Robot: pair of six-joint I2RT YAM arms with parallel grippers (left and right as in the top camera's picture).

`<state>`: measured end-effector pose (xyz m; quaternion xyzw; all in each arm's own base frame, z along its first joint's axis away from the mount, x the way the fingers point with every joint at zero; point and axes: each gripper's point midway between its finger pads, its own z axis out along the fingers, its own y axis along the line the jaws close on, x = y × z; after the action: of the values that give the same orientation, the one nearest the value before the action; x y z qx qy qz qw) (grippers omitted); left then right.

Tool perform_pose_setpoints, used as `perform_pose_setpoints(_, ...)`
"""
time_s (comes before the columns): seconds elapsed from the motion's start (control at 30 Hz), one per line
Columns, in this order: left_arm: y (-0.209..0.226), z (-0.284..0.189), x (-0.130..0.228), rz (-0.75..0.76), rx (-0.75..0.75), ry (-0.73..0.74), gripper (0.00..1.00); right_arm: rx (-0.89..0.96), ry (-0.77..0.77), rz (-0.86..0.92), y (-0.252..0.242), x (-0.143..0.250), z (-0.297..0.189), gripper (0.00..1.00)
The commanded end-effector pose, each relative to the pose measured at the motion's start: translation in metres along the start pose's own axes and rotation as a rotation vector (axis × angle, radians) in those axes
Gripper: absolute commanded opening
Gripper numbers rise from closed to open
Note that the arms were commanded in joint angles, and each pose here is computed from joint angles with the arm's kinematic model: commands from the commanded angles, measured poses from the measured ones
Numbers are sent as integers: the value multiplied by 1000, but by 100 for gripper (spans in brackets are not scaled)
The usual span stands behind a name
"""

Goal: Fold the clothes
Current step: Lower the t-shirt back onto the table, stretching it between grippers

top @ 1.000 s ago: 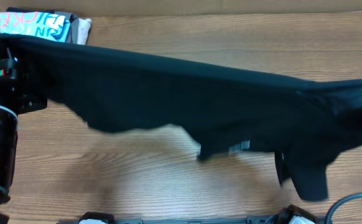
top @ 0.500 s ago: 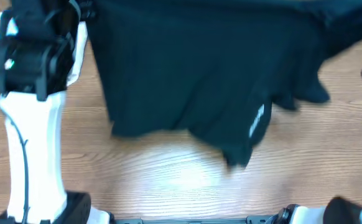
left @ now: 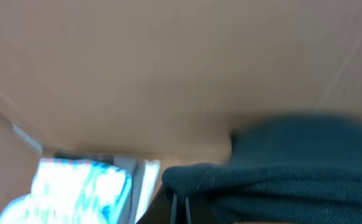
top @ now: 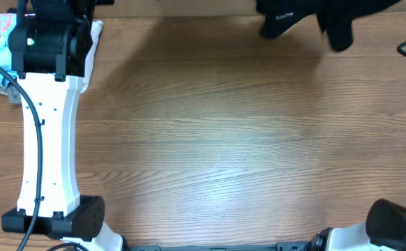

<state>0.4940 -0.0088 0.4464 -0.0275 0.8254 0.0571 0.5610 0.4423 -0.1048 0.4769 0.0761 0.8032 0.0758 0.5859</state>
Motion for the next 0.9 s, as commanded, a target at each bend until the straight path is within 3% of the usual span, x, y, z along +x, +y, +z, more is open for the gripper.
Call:
perform_pose_setpoints(0.0,17,39,64,37,-58,230,4,29,179,41,-22,52,44,4)
perform_pose_setpoints(0.23,19,57,182,44,-92,670,4,27,482,122,-28,146,68,4)
perform_pose_setpoints(0.33,21,49,207,41,-107,781,4,36,605,170,-29,181,61,4)
perform_pose_setpoints(0.6,18,11,238,12,-91,979,4,39,808,255,-27,248,43,4)
perform_pose_setpoints(0.87,16,-10,250,16,-74,1072,4,34,741,328,-12,298,3,4)
